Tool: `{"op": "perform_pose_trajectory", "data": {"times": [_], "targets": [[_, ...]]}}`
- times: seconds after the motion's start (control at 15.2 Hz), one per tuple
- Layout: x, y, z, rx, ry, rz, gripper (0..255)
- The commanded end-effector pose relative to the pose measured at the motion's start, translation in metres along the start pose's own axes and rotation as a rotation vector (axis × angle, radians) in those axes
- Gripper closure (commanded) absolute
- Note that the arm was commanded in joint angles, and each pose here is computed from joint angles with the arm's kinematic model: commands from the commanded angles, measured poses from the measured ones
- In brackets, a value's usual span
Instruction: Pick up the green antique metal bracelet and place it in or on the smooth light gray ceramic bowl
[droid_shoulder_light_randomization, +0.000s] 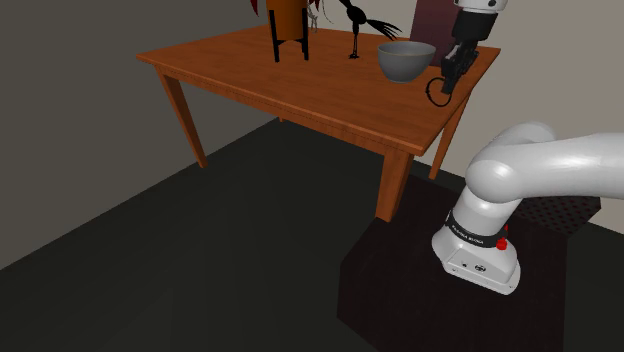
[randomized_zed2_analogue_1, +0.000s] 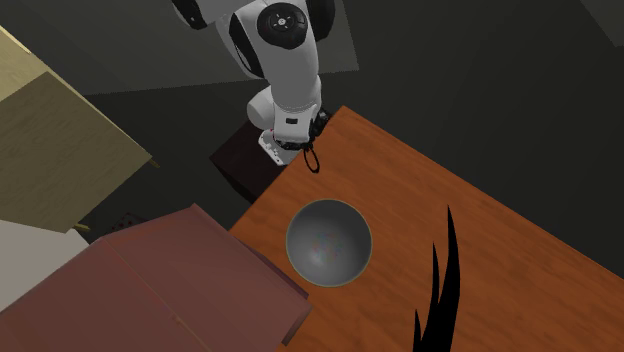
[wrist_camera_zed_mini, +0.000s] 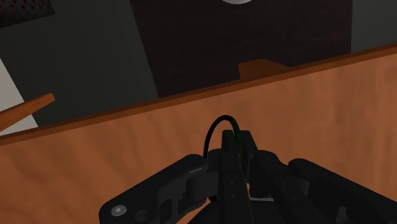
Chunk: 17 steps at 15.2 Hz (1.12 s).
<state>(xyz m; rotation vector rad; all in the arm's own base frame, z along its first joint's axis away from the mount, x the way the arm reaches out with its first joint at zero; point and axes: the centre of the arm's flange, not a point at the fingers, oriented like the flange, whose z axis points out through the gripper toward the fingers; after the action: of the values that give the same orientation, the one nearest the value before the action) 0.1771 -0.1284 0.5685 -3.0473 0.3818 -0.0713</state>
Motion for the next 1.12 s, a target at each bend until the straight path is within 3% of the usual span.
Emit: {"op": "perform_pose_trajectory", "data": {"times": [0.0, 1.06], "targets": [[0.0, 0.0, 0.0, 0.0, -0.001, 0.0, 255], [0.003, -0.006, -0.084, 0.0, -0.001, 0.0, 255]]}}
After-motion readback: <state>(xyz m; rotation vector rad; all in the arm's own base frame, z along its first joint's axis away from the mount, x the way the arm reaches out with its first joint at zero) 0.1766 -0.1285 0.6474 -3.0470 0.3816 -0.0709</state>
